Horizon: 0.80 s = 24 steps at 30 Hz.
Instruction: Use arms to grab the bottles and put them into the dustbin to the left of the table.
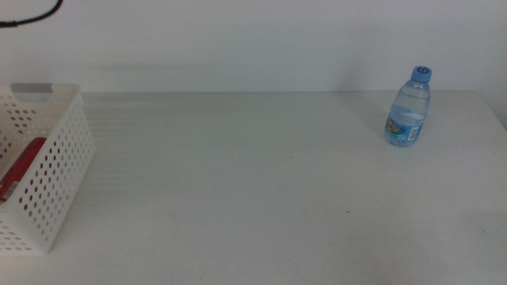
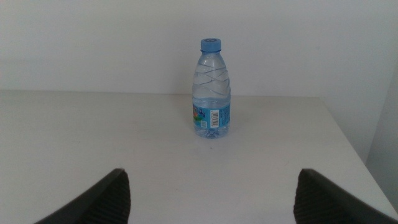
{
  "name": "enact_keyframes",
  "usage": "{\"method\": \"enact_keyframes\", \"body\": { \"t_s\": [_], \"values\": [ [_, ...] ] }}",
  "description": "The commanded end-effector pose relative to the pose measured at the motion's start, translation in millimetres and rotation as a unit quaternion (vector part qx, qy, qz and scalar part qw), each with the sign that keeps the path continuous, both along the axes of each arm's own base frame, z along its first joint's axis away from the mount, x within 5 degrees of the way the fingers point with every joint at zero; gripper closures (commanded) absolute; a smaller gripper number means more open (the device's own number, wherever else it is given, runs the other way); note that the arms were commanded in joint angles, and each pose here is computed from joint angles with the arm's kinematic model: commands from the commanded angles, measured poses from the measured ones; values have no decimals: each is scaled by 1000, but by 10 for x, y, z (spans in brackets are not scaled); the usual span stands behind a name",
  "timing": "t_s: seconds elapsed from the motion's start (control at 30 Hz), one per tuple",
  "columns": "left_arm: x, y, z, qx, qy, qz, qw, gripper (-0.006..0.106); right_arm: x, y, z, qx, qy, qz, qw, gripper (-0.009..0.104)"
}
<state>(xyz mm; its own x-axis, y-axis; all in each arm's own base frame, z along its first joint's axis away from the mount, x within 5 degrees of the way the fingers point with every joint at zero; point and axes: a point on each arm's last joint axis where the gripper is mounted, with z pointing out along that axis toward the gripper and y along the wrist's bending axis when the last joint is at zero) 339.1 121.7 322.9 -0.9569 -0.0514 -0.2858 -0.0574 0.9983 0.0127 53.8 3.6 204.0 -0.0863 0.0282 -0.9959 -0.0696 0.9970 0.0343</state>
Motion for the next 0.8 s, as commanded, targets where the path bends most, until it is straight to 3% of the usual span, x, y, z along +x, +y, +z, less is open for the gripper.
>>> {"method": "enact_keyframes", "body": {
  "t_s": [0.0, 0.77],
  "values": [
    [-93, -39, 242, 3, -14, 0, 1000, 105, -36, -4, 168, -4, -66, -2, 998, 22],
    [64, 137, -455, 23, 106, -3, 994, 105, -36, -4, 168, -4, -66, -2, 998, 22]
  ]
}}
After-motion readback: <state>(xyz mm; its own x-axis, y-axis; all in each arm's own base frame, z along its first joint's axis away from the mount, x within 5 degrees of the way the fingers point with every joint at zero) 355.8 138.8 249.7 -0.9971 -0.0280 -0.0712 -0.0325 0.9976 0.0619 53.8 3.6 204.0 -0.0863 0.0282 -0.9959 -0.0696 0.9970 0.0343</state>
